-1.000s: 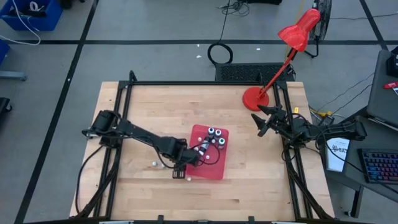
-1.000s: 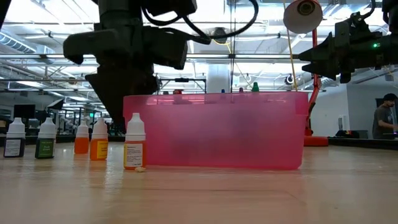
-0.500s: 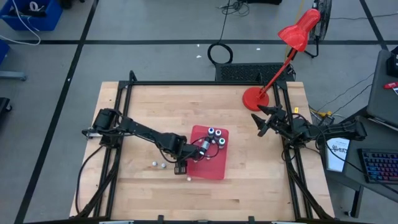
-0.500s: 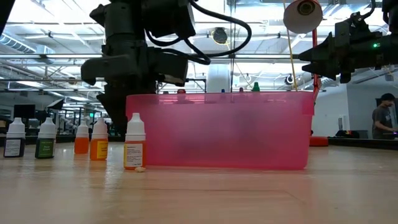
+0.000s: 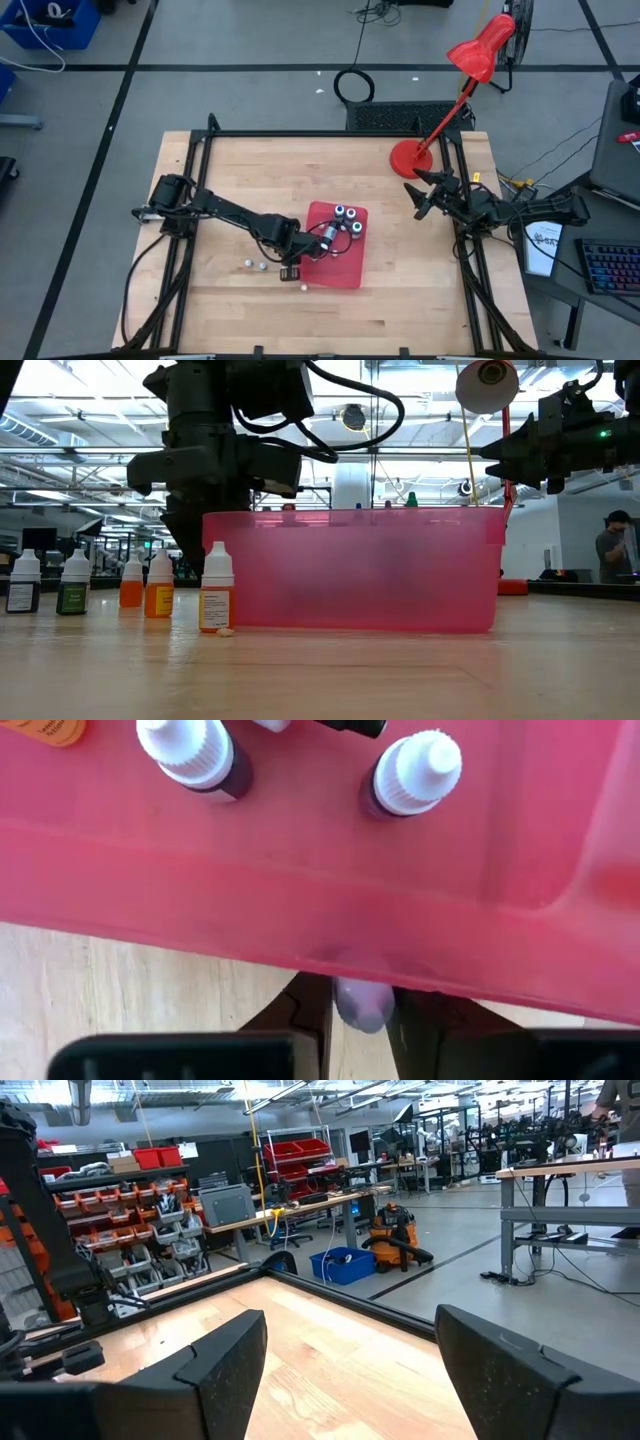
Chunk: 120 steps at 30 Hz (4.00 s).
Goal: Pick & Place food coloring
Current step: Put the small black food coloring bottle into the red bin, then put the small yellow food coloring bottle into the red bin
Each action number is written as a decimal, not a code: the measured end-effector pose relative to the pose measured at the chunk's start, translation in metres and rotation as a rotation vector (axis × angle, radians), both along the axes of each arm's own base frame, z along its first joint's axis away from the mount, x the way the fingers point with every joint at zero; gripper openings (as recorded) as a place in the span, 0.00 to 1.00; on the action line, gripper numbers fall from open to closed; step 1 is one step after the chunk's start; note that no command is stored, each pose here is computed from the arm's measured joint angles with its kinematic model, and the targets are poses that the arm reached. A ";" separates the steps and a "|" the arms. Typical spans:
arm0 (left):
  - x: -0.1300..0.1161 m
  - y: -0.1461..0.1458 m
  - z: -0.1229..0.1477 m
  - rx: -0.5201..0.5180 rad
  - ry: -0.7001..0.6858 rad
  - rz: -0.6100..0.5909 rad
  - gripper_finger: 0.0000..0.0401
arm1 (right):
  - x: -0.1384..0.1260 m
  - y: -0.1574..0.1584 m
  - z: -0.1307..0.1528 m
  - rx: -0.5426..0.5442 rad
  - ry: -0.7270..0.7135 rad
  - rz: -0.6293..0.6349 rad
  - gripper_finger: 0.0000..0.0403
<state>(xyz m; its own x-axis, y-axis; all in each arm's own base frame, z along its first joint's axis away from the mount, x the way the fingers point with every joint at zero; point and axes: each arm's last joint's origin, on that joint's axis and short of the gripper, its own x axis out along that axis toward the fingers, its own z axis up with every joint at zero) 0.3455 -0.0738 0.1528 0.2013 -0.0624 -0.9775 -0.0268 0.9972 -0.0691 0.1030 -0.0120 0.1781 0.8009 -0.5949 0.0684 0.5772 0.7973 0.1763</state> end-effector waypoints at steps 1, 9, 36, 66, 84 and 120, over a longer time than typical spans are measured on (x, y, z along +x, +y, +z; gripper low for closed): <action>-0.001 0.000 0.002 0.002 0.007 0.000 0.17 | 0.000 0.000 0.000 0.000 0.000 0.000 0.69; -0.008 0.002 0.050 0.131 0.040 0.040 0.17 | 0.000 0.000 0.000 0.000 0.000 0.000 0.69; 0.098 -0.031 0.030 0.029 -0.094 -0.304 0.17 | 0.000 0.000 0.000 0.009 -0.005 0.000 0.69; 0.068 -0.014 0.077 -0.036 0.024 -0.035 0.71 | 0.000 0.000 -0.001 0.017 -0.004 0.001 0.69; 0.029 -0.121 0.085 0.048 -0.058 0.090 0.64 | 0.000 0.000 -0.002 0.032 -0.001 0.001 0.69; 0.001 -0.136 0.009 0.179 -0.182 0.345 0.54 | 0.000 0.000 -0.015 0.139 0.056 0.001 0.69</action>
